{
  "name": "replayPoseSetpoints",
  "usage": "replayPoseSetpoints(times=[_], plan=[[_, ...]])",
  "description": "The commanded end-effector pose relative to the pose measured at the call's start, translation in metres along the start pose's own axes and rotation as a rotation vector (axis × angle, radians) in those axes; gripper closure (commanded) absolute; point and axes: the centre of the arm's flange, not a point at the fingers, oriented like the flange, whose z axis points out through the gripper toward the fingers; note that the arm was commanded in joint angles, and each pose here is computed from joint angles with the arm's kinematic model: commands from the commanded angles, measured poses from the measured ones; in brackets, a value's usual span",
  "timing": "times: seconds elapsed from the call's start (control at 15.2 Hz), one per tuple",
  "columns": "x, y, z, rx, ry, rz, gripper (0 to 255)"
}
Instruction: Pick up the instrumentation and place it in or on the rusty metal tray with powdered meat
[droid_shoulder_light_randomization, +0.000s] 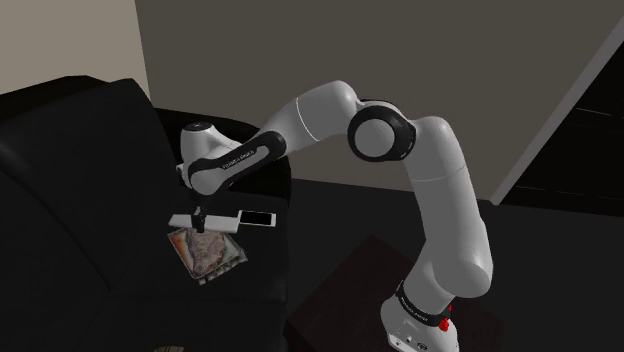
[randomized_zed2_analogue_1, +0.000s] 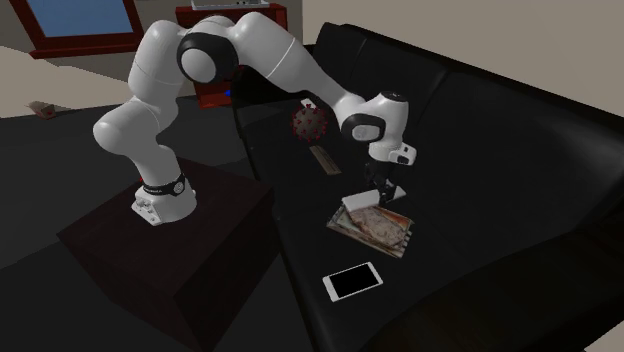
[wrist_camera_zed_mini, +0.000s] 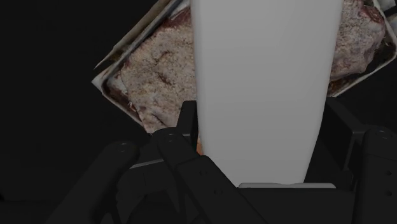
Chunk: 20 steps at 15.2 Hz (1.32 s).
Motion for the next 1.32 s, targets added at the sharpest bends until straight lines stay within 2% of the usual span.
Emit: replayPoseSetpoints(times=[0.0,0.79,1.25], plan=[[-0.001,0.007,0.008,0.0,0.0,-0.002,255],[-0.001,0.007,0.07,0.0,0.0,-0.002,255],[-0.001,0.007,0.07,0.0,0.0,-0.002,255]])
